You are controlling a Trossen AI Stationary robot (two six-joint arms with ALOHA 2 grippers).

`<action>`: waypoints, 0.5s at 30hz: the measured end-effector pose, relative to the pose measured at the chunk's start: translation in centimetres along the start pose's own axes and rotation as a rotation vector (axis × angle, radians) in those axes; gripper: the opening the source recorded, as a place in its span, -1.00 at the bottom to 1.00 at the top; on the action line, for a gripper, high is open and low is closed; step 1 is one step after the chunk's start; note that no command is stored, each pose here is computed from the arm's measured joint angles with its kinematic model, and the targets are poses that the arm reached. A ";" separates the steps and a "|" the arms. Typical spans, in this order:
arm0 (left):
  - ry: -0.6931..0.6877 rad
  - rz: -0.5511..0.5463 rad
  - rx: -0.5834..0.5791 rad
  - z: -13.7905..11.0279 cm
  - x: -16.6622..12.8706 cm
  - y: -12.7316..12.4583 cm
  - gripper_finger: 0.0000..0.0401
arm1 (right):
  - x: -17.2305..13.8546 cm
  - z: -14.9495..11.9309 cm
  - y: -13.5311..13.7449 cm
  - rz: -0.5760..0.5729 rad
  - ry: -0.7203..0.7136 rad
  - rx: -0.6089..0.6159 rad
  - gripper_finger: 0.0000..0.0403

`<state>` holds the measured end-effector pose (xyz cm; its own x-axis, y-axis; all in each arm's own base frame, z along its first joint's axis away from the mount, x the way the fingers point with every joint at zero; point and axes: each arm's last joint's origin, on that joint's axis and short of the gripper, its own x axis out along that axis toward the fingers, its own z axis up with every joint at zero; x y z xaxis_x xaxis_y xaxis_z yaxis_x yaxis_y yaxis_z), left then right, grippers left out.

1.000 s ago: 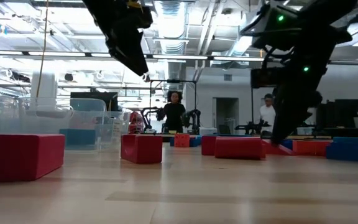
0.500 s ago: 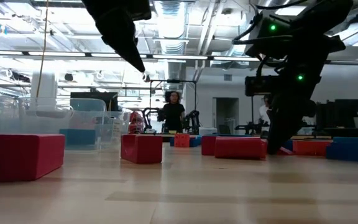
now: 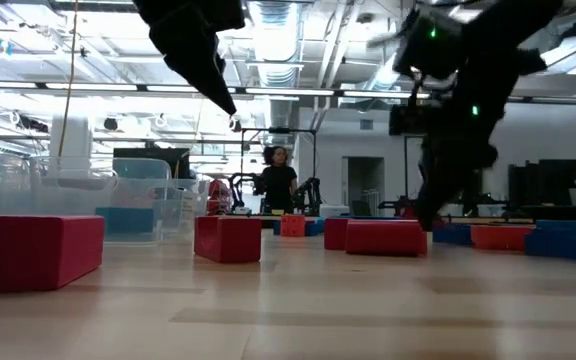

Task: Sort blocks
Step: Put the red block into the left transparent bin

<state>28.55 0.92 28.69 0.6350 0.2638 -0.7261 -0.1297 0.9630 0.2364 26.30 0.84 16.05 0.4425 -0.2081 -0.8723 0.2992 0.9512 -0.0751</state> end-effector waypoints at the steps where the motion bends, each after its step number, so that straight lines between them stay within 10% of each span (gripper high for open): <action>1: -0.009 0.001 0.009 0.1 0.0 0.0 0.25 | -0.5 0.2 -0.1 0.005 -0.020 -0.007 -0.45; 9: -0.131 -0.010 0.139 1.3 0.2 -0.2 0.25 | -4.6 2.1 -0.5 0.137 -0.257 -0.115 -0.43; 15: -0.244 -0.012 0.449 2.5 0.8 -1.5 0.25 | -5.8 3.9 -0.7 0.370 -0.433 -0.129 -0.43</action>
<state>31.14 -0.47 29.37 0.8005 0.1805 -0.5716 0.1848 0.8328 0.5218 26.76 0.48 23.07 0.8113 0.0955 -0.5768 -0.0351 0.9927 0.1150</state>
